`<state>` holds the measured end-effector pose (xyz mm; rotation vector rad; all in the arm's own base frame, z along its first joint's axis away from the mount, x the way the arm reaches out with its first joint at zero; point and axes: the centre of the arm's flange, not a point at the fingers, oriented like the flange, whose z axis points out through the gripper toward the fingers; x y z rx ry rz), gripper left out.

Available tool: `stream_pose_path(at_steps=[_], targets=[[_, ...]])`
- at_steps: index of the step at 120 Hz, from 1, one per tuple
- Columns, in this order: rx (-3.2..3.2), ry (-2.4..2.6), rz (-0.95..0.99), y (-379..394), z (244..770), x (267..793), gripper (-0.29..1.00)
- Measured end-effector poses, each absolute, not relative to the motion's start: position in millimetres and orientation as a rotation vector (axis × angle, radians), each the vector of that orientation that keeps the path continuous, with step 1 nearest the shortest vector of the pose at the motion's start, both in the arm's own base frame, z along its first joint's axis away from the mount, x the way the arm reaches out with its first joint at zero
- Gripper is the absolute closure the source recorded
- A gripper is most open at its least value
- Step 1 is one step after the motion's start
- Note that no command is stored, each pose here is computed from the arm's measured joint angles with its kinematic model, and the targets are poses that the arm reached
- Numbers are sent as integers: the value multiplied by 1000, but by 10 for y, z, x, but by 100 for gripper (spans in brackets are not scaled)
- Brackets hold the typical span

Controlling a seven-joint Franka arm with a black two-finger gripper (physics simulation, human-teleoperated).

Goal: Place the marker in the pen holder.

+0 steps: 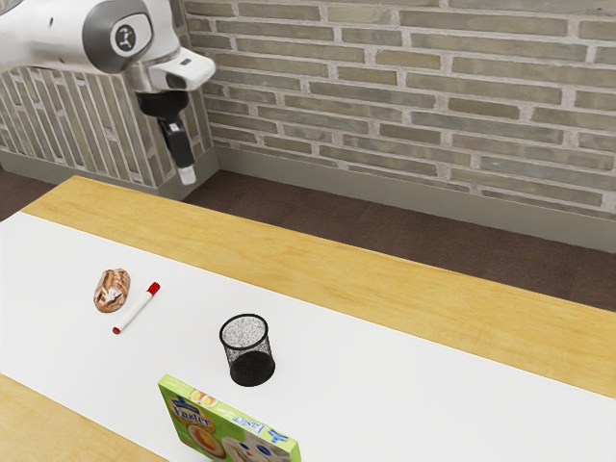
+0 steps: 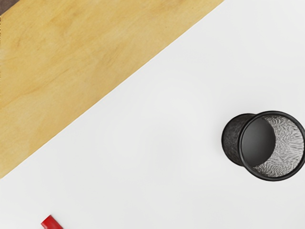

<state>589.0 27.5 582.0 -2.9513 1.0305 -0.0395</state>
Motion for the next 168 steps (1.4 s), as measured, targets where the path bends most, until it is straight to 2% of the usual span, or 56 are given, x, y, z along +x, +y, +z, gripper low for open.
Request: stream_pose_path(at_steps=[31, 45, 65, 91, 108, 121, 144, 168], targets=[[-2951, 1019, -36, 288, 5792, 5870, 0], [-3012, 872, 71, 494, 5221, 5689, 0], [-3059, 619, 39, 930, 4971, 5696, 0], [-3079, 333, 69, 1235, 4268, 5994, 0], [-3067, 185, 65, 1492, 4069, 6048, 22], [-3064, 109, 105, 1643, 3792, 6106, 32], [-3062, 10, 142, 1931, 3434, 6236, 40], [-3069, -36, 173, 2088, 3142, 6209, 43]])
